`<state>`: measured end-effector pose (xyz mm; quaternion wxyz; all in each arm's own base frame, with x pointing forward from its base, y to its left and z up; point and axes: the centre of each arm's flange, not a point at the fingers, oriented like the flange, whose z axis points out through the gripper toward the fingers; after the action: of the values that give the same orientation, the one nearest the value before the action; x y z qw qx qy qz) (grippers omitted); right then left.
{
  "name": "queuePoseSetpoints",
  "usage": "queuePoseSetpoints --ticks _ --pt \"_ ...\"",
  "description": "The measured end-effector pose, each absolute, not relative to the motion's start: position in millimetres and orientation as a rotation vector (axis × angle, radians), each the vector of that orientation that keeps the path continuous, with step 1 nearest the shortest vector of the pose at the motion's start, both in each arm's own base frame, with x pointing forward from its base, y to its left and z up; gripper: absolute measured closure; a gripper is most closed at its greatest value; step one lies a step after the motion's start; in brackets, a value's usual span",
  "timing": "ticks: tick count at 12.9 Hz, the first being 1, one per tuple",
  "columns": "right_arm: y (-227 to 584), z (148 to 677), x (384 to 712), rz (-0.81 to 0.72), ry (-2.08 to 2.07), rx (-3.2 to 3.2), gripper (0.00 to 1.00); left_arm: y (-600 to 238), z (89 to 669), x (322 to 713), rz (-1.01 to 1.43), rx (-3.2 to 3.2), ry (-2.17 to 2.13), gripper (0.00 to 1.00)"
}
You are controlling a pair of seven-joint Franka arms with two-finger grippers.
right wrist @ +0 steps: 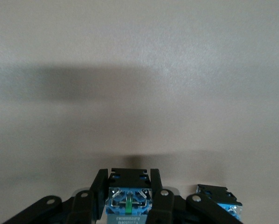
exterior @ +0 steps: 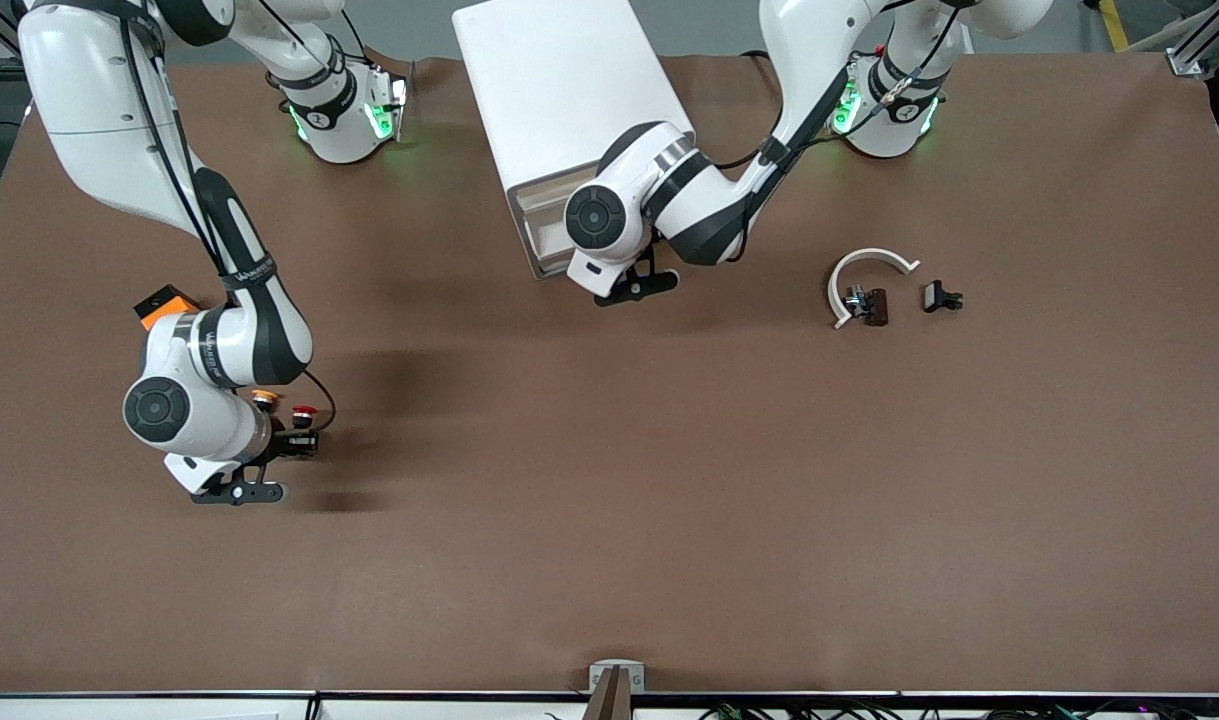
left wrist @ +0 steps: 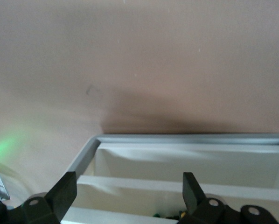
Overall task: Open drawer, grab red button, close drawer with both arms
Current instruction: 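Push the drawer shut with the left gripper while the right gripper lowers the button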
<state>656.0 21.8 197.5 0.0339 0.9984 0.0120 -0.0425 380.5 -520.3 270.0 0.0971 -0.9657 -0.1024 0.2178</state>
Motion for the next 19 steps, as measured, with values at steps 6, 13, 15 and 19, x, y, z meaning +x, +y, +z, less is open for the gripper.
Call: queuePoseSetpoints --ticks 6,13,15,19 --pt "20.3 194.1 653.2 -0.144 0.034 3.07 0.59 -533.9 271.2 358.5 0.675 -2.847 -0.319 0.0" --pt "12.0 192.0 651.6 -0.153 0.013 3.07 0.33 -539.8 260.3 366.2 0.651 -2.898 -0.351 0.0" --pt "9.4 193.2 652.4 -0.149 0.007 3.07 0.11 -531.9 261.7 382.8 0.604 -2.904 -0.377 0.0" --pt "9.7 234.0 661.5 -0.154 0.001 3.066 0.0 -492.4 297.7 461.8 0.306 -2.933 -0.44 0.0"
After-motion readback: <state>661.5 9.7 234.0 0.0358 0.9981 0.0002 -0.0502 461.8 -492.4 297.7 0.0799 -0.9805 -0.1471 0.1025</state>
